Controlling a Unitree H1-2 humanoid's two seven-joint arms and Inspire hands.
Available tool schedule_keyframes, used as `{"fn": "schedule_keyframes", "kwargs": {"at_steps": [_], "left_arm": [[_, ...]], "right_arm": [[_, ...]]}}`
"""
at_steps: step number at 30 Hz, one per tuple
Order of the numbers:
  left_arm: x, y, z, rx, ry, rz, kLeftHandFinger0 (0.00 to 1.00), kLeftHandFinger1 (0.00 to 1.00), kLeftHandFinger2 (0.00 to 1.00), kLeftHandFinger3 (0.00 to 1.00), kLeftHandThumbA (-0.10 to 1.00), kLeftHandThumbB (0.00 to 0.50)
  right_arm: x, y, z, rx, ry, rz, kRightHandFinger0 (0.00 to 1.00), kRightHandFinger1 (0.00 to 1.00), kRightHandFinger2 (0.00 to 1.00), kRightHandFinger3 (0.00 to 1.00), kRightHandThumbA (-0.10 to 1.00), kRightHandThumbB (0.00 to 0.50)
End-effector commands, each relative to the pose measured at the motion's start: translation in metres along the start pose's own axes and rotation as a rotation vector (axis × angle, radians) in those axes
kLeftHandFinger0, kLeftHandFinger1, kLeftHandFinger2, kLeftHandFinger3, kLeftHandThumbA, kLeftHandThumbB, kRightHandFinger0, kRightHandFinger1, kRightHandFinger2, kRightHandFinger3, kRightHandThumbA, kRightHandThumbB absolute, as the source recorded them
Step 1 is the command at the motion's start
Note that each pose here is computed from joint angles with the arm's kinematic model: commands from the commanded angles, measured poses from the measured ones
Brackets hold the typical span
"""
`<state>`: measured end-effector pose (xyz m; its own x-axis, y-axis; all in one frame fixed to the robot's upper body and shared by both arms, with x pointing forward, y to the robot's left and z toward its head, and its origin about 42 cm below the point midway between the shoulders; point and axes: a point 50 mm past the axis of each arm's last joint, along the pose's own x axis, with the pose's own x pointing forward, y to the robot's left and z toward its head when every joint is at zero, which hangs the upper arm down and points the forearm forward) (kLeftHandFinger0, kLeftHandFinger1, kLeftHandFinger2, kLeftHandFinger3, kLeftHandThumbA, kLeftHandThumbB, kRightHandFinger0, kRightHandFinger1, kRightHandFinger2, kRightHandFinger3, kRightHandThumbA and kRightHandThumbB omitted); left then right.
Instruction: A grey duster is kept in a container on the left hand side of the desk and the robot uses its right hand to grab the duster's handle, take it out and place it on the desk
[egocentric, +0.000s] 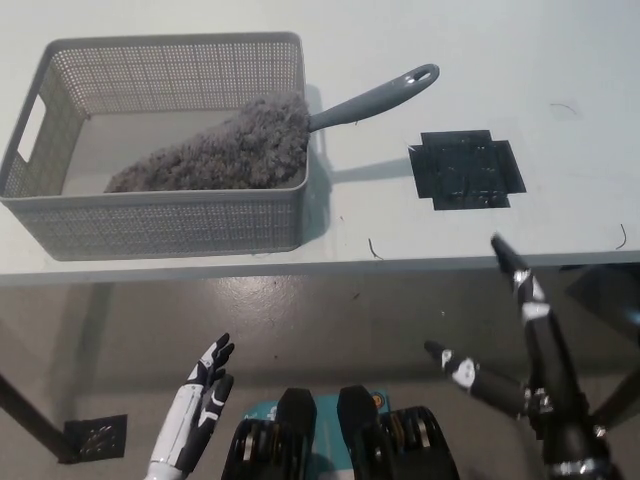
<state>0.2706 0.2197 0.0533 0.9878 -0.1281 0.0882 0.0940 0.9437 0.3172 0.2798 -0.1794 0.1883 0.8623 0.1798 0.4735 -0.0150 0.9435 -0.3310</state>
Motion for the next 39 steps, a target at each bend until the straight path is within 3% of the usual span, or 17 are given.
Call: {"fn": "schedule_keyframes", "kwargs": {"at_steps": [1, 8, 11, 14, 18, 27, 34, 39], "left_arm": [[0.009, 0.01, 0.017, 0.069, -0.166, 0.031, 1.0, 1.0, 1.0, 1.0, 1.0, 0.071], [0.006, 0.009, 0.015, 0.062, -0.164, 0.027, 1.0, 1.0, 1.0, 1.0, 1.0, 0.096], [0.006, 0.008, 0.016, 0.061, -0.163, 0.02, 1.0, 1.0, 1.0, 1.0, 1.0, 0.09], [0.005, 0.008, 0.016, 0.058, -0.163, 0.014, 1.0, 1.0, 1.0, 1.0, 1.0, 0.08], [0.007, 0.009, 0.016, 0.059, -0.169, 0.011, 1.0, 1.0, 1.0, 1.0, 1.0, 0.07], [0.007, 0.01, 0.016, 0.057, -0.164, 0.011, 1.0, 1.0, 1.0, 1.0, 1.0, 0.1], [0.007, 0.011, 0.016, 0.077, -0.161, 0.002, 1.0, 1.0, 1.0, 1.0, 1.0, 0.118], [0.008, 0.012, 0.016, 0.068, -0.158, 0.003, 1.0, 1.0, 1.0, 1.0, 1.0, 0.111]], "right_arm": [[0.077, -0.045, 0.175, -0.648, -0.447, -0.014, 1.0, 1.0, 1.0, 1.0, 0.86, 0.45], [0.157, -0.014, 0.193, -0.852, -0.46, 0.067, 1.0, 1.0, 1.0, 1.0, 0.89, 0.449], [0.176, -0.004, 0.191, -0.902, -0.423, 0.097, 1.0, 1.0, 1.0, 1.0, 0.91, 0.466], [0.206, 0.015, 0.19, -1.042, -0.374, 0.133, 1.0, 1.0, 1.0, 1.0, 1.0, 0.499], [0.234, 0.031, 0.187, -1.166, -0.316, 0.178, 1.0, 1.0, 1.0, 1.0, 1.0, 0.5], [0.29, 0.062, 0.162, -1.323, -0.158, 0.286, 1.0, 1.0, 1.0, 1.0, 0.97, 0.5], [0.311, 0.071, 0.137, -1.367, -0.037, 0.338, 1.0, 1.0, 1.0, 1.0, 0.87, 0.5], [0.319, 0.074, 0.122, -1.386, 0.015, 0.35, 1.0, 1.0, 1.0, 1.0, 0.87, 0.5]]}}
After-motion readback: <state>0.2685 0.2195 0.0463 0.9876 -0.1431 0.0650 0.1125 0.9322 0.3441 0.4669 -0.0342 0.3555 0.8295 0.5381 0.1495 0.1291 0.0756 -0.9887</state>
